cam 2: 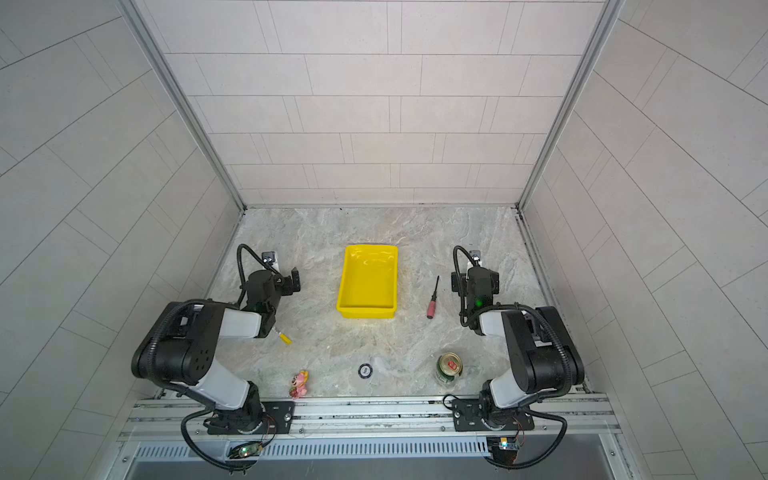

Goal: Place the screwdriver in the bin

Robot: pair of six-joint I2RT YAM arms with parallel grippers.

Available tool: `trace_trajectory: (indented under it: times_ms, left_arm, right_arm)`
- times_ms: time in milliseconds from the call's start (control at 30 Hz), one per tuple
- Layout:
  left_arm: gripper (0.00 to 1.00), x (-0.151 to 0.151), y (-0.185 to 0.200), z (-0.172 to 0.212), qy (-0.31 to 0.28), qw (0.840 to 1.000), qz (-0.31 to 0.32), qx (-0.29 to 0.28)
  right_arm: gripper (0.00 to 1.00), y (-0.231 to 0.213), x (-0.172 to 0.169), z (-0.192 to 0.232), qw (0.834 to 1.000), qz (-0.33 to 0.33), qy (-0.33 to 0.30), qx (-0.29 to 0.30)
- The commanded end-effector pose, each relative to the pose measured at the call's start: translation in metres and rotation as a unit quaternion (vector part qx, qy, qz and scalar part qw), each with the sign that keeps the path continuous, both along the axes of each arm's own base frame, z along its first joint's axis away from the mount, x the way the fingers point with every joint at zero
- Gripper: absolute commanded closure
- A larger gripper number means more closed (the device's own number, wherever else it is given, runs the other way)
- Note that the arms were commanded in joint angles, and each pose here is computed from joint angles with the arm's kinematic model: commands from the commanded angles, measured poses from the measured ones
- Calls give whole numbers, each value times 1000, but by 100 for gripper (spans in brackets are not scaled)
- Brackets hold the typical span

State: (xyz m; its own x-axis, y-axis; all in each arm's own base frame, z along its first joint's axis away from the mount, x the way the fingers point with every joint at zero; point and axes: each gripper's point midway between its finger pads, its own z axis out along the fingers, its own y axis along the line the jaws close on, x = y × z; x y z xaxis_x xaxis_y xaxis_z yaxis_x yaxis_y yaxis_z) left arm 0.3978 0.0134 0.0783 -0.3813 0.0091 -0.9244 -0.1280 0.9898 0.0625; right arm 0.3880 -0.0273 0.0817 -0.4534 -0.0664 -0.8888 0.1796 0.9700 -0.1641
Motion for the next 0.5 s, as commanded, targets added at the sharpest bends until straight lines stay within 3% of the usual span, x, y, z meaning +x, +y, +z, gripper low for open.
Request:
trace_trajectory:
  times_ms: [0,467]
  left_arm:
    - [0,3,3,7,-10,1000,3,1]
    - [0,4,3,7,-11,1000,3,1]
  right_arm:
    - [1,-1,4,7,1000,-7,-10,-2]
    - [1,-1,4,7,1000,-7,-11,-2]
